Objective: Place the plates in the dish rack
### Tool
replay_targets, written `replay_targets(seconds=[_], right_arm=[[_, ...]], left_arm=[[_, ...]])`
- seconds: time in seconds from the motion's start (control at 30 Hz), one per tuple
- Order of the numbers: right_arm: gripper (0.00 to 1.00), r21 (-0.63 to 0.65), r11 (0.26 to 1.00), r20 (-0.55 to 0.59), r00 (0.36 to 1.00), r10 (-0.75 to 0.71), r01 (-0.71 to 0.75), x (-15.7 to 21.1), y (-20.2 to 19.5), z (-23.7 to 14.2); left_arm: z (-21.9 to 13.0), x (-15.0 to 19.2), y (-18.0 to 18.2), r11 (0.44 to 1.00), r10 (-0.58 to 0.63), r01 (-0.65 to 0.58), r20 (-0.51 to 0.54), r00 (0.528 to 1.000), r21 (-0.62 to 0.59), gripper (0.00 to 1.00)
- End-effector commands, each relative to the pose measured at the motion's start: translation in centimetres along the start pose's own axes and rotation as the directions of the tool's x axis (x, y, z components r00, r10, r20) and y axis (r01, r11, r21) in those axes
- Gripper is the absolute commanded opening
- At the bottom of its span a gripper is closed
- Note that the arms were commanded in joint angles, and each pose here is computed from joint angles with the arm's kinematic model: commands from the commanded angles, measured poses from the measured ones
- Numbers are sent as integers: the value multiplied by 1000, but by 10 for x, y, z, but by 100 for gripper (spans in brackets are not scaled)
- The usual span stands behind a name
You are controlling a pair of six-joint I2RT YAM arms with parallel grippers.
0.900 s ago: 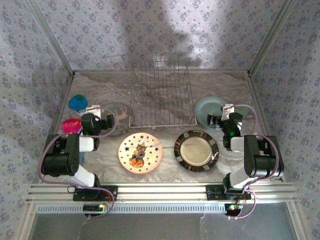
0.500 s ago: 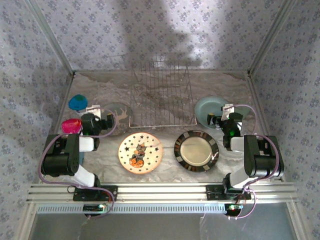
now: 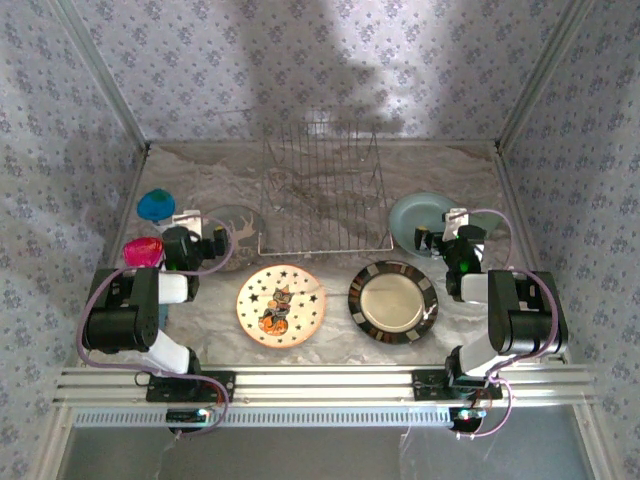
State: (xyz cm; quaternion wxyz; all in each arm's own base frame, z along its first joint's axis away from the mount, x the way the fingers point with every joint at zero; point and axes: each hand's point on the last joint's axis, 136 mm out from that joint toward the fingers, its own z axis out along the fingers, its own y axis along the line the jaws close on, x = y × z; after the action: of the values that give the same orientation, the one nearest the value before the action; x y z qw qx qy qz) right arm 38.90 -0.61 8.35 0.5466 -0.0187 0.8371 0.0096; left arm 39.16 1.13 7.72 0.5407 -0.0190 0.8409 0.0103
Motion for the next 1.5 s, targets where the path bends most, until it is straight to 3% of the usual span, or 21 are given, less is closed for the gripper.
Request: replay_targets(seconds=[0.0,0.73,0.9,1.0,1.13,1.2,1.37,1.47], right_arm=[[100,12,1000,-5,1000,-2,2,0,-1,2],[100,48,999,-5,1000,12,-12,-6,-8,-1],[100,121,985,-70,989,133,-124,-39,-23,-20],[100,105,965,-47,968,245,-239,-58,-19,-37],[100,189,886,-57,897,439,-423,-67,-26,-61],[100,274,810,-72,829,554,-518,-62,-34,-75],[100,289,656,-133,649,749,-697,-41,-23,-84],[100,277,588,-171,563,808,-760,-27,-16,-82]], left_arm=[[1,-14,2,1000,-15,15,35,999,-6,99],[-1,-15,4,1000,-23,24,37,999,-14,100],[-20,-42,6,998,-5,7,32,999,-61,99],[-42,-65,14,990,-84,90,64,994,-110,99],[-77,-103,9,981,-178,184,97,979,-66,99],[-96,-123,-3,981,-194,195,120,974,1,99],[-128,-157,-19,979,-200,191,176,964,65,99],[-134,-167,-38,971,-214,194,151,965,137,99]])
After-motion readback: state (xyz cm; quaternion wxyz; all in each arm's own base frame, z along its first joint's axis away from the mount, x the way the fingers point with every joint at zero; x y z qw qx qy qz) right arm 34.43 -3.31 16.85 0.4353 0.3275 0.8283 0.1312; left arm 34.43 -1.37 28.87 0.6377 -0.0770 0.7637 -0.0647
